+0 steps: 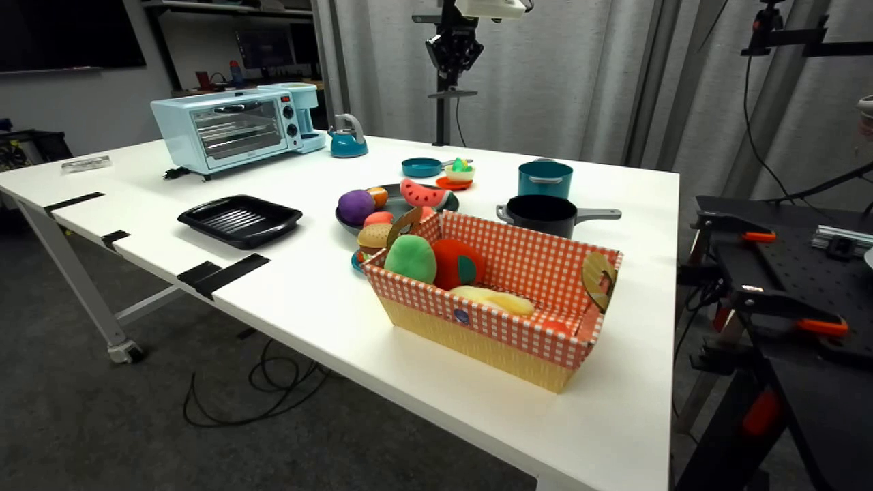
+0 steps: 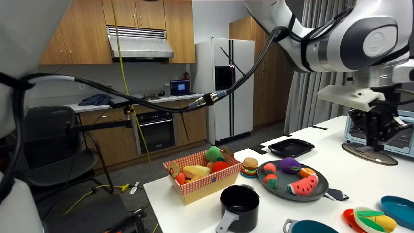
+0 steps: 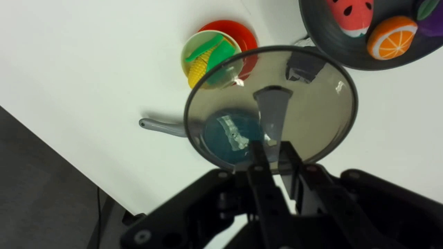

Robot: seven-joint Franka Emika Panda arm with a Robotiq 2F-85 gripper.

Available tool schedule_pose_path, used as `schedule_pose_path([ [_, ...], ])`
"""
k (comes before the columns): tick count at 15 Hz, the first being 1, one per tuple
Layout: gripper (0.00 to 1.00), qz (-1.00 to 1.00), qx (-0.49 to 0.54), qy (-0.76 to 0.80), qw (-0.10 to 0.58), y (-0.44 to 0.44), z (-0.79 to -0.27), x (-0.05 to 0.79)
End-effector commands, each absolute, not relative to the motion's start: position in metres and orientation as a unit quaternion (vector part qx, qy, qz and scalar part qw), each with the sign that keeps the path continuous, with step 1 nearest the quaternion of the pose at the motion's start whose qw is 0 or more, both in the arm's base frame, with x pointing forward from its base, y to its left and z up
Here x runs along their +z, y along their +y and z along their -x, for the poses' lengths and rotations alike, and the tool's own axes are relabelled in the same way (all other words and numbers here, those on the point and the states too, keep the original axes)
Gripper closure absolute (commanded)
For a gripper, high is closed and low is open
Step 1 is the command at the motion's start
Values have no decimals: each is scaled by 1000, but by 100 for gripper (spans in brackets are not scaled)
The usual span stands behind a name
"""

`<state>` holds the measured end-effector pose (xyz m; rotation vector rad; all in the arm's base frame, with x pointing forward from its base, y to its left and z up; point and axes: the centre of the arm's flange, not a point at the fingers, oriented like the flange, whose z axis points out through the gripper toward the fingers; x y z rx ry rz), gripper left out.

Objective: Remove the lid from the blue pot and place it on top of the blue pan

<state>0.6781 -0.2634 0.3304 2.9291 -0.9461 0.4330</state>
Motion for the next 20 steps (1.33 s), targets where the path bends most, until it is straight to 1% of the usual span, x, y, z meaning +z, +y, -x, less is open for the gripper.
schedule_pose_path([
  [1, 96, -928, 159, -337, 20, -289, -717, 334],
  [6, 96, -915, 186, -357, 29, -306, -751, 337],
  [10, 96, -904, 204, -375, 33, -316, -765, 334],
  [20, 96, -889, 197, -413, 31, -349, -744, 325],
])
